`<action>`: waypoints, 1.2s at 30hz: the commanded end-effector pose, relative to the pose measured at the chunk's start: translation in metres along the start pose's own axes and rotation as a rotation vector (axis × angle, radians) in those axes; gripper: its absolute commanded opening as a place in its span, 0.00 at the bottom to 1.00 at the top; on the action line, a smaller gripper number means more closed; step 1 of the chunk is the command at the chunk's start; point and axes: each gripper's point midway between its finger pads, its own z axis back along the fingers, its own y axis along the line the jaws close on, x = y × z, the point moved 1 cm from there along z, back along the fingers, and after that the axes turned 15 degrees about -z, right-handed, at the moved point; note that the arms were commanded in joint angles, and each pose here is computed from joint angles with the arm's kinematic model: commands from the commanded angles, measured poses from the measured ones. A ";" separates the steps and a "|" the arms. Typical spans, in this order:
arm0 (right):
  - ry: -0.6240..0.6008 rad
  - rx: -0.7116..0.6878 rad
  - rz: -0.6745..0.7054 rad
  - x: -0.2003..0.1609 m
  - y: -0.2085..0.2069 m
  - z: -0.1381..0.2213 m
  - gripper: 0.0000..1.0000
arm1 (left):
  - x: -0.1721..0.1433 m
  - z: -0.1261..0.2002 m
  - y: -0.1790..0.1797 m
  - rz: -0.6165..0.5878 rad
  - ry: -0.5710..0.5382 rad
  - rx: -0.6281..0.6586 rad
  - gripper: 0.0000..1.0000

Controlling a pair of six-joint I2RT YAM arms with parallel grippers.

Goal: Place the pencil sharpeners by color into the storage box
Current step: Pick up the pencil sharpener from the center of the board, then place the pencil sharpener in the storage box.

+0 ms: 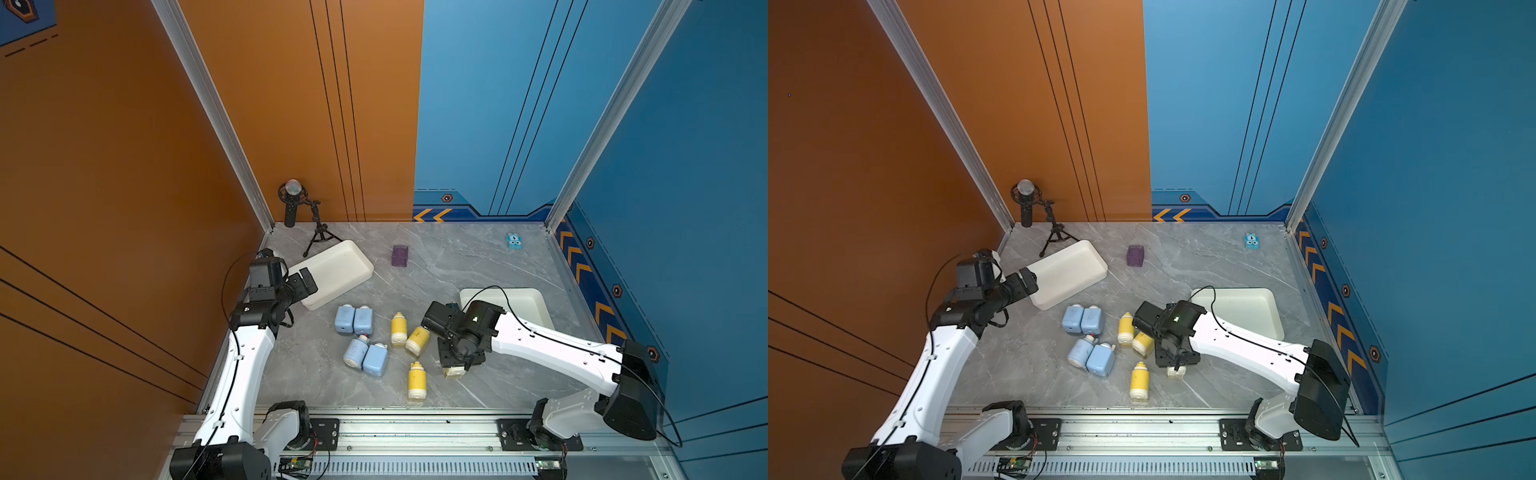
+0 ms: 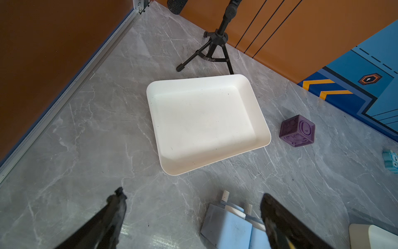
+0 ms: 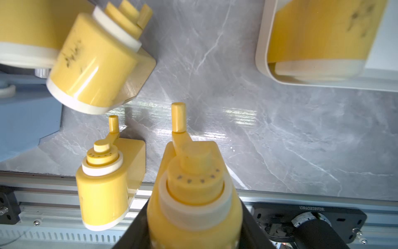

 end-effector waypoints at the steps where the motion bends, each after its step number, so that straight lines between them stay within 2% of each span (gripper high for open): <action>1: -0.033 -0.029 0.088 0.017 -0.025 0.031 0.32 | -0.005 0.001 -0.002 -0.003 0.011 -0.017 0.98; 6: -0.069 -0.047 0.105 0.049 -0.048 0.060 0.32 | -0.005 0.001 -0.004 -0.001 0.013 -0.025 0.98; 12: -0.065 -0.073 0.081 0.084 -0.079 0.069 0.31 | -0.005 0.001 -0.003 -0.002 0.011 -0.021 0.98; 25: -0.003 -0.177 -0.001 0.126 -0.125 0.032 0.30 | -0.005 0.000 -0.005 -0.002 0.016 -0.032 0.98; 36: 0.059 -0.237 -0.005 0.141 -0.135 -0.004 0.31 | -0.005 0.000 -0.005 -0.003 0.017 -0.032 0.98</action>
